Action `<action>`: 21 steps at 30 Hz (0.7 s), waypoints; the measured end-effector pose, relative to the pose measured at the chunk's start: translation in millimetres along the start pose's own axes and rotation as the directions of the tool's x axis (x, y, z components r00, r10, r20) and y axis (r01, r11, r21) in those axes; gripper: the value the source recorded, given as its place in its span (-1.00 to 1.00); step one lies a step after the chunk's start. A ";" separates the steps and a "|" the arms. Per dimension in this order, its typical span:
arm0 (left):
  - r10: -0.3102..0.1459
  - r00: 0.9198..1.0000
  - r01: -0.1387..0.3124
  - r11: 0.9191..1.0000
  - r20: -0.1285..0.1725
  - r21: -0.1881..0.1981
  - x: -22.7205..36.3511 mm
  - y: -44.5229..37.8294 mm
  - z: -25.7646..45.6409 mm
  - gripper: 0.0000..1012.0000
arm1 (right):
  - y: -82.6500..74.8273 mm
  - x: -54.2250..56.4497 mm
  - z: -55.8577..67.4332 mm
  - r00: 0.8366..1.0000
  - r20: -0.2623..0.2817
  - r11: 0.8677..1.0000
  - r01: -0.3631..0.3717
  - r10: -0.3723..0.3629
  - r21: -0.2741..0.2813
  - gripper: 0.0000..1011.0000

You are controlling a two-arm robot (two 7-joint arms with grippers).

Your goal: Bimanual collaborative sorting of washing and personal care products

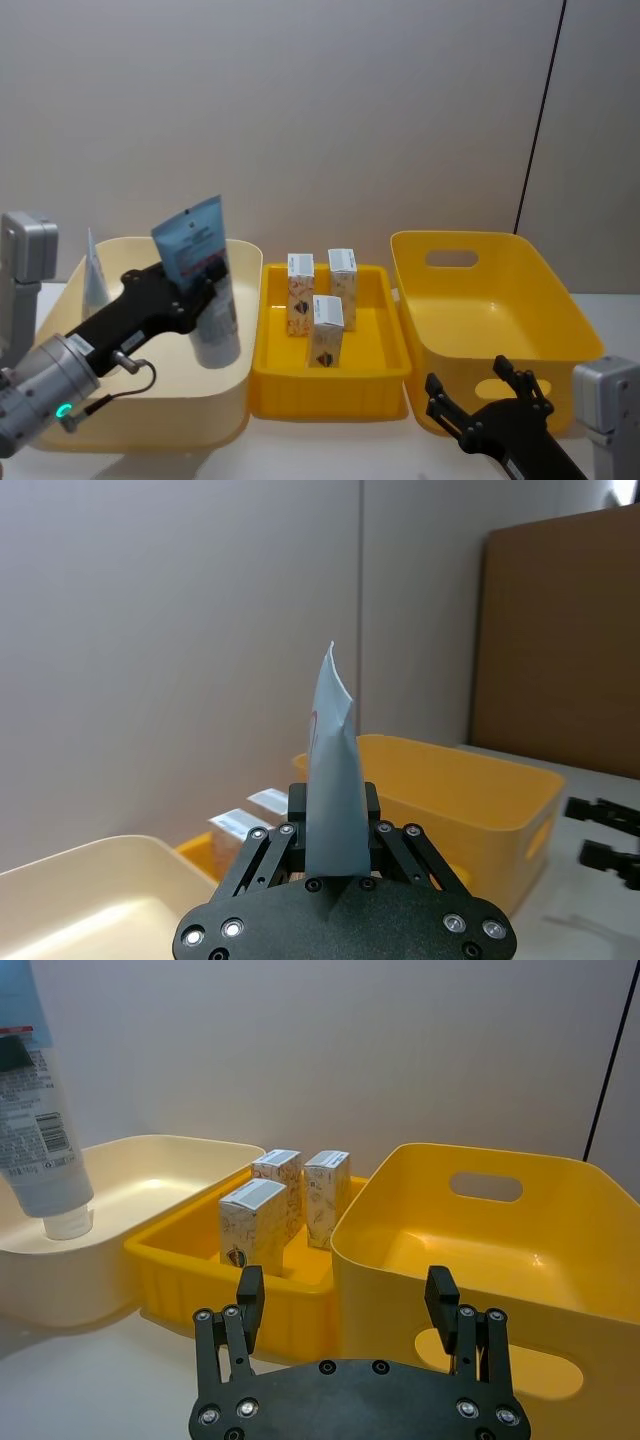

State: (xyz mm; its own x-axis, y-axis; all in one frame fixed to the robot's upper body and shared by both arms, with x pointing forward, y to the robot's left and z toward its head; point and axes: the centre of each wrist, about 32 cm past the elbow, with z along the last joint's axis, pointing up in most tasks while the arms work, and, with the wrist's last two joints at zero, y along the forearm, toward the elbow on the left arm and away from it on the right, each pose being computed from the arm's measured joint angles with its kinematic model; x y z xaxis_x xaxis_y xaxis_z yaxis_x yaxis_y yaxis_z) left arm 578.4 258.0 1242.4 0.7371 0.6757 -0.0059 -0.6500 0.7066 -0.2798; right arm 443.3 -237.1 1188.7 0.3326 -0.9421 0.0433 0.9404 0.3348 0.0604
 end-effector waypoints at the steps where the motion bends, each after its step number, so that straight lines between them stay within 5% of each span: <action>1: -0.010 1.000 0.010 1.000 -0.006 -0.001 -0.8 -1.0 -0.7 -0.46 | 0.0 0.0 0.0 1.000 0.000 1.000 0.000 0.000 0.000 0.98; 11: -0.138 0.988 0.137 0.990 -0.074 -0.025 -15.6 -19.3 -14.6 -0.46 | 0.0 0.0 0.0 1.000 0.000 1.000 0.000 0.000 0.000 0.98; 21: -0.192 0.976 0.189 0.981 -0.099 -0.039 -24.9 -27.9 -24.6 -0.46 | 0.0 0.0 0.0 1.000 0.000 1.000 0.000 0.000 0.000 0.98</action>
State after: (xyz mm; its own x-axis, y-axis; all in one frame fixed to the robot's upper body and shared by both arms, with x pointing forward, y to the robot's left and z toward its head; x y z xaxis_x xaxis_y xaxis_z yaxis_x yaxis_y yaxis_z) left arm 582.7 216.3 1226.8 0.8627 0.5035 -0.0472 -0.4915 0.8128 -0.3128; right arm 443.3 -237.1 1188.7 0.3326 -0.9421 0.0433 0.9404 0.3348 0.0603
